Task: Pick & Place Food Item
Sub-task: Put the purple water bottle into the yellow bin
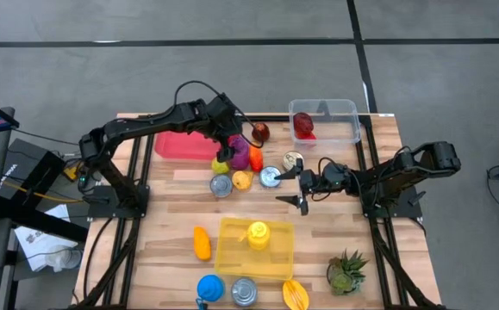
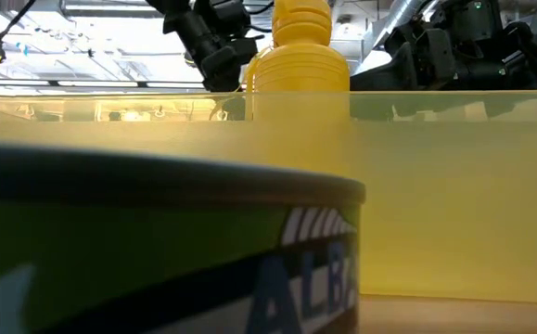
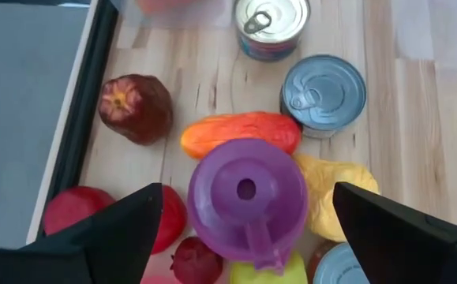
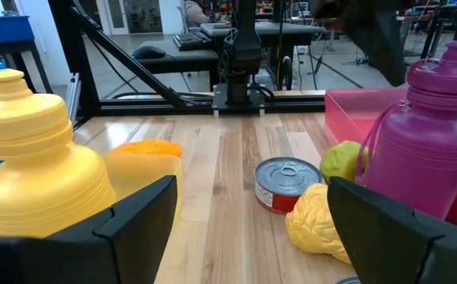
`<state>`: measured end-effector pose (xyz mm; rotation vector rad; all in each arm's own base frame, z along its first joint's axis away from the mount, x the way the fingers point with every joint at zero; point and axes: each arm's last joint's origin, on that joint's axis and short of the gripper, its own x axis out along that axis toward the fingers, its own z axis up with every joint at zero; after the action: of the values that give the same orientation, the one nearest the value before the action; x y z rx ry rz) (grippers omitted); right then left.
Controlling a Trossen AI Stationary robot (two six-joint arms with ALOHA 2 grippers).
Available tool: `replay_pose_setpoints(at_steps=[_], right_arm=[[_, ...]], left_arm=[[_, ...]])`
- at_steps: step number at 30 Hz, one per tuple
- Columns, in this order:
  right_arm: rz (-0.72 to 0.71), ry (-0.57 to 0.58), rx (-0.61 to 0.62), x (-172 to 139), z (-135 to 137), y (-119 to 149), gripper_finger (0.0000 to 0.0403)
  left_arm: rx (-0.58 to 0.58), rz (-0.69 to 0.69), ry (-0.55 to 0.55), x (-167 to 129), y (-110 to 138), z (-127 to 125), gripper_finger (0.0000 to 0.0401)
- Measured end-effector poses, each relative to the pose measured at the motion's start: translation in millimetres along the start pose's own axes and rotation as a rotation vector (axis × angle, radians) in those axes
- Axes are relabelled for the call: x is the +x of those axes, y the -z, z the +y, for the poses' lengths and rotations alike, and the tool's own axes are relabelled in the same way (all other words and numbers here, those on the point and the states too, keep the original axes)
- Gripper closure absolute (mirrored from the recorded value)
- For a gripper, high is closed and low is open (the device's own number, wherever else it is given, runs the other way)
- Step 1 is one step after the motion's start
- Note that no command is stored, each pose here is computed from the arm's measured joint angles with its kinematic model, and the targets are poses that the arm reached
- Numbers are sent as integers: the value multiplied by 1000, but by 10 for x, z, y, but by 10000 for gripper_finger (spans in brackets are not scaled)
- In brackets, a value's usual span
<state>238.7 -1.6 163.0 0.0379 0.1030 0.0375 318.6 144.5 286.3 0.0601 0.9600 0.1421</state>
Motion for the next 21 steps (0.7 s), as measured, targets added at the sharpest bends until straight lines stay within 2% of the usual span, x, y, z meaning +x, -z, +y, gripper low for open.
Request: replay_pose_setpoints(at_steps=[21], right_arm=[[-1, 0, 0, 1, 0, -2, 88]], left_arm=[[7, -5, -6, 101, -8, 35, 119]])
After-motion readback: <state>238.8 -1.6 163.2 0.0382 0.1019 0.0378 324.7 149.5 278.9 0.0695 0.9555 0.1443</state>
